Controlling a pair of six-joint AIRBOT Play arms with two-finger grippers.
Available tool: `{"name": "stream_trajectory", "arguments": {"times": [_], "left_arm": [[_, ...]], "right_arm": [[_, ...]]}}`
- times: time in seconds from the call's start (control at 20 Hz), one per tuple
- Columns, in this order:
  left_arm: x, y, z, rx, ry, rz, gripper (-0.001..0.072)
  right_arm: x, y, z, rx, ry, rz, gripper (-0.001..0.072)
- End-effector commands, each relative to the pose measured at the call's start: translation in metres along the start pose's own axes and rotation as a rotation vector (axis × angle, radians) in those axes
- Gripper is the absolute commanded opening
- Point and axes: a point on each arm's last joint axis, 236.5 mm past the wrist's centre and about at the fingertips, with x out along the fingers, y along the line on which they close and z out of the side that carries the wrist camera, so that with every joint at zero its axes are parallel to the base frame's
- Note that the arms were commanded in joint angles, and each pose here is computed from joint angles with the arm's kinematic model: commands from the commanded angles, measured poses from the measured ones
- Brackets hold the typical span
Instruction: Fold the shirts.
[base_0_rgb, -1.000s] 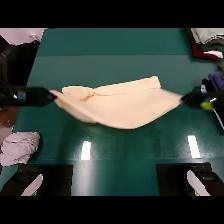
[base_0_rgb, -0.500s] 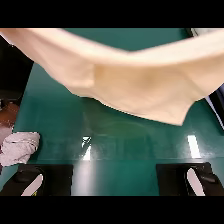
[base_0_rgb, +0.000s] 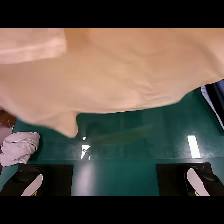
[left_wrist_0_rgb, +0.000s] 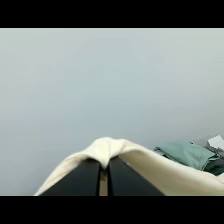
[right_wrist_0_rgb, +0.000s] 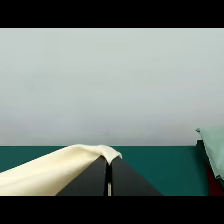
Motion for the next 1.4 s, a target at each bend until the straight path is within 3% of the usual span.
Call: {"name": "stream_trajectory", "arguments": {"times": [0.0, 0.15, 0.3, 0.45, 0.65, 0.8, 1.05, 1.35], "left_arm": [[-0.011, -0.012, 0.006, -0.011, 0.011, -0.029, 0.0031], [-0.009, -0.009, -0.038, -0.013, 0.189, -0.024, 0.0031], [0.000, 0.034, -0.103, -0.006, 0.414, 0.108, 0.0031], [0.012, 0.084, -0.198, -0.036, 0.687, 0.239, 0.0031], [0.029, 0.110, -0.345, -0.133, 1.015, 0.242, 0.0031], [0.064, 0.136, -0.412, -0.127, 1.036, 0.251, 0.0031], [0.121, 0.174, -0.469, -0.063, 0.956, 0.270, 0.0031], [0.131, 0.197, -0.536, -0.030, 1.025, 0.295, 0.0032]], "right_arm": [[-0.007, 0.009, -0.013, -0.026, 0.126, 0.017, 0.0012], [-0.004, -0.025, -0.049, 0.060, 0.322, -0.111, 0.0011], [0.015, -0.075, -0.104, 0.184, 0.535, -0.281, 0.0010], [0.049, -0.101, -0.193, 0.313, 0.837, -0.314, 0.0010], [0.099, -0.116, -0.294, 0.371, 1.129, -0.293, 0.0010], [0.160, -0.117, -0.331, 0.337, 1.083, -0.240, 0.0010], [0.237, -0.098, -0.371, 0.263, 0.955, -0.162, 0.0010], [0.266, -0.103, -0.412, 0.131, 0.938, -0.189, 0.0010]]}}
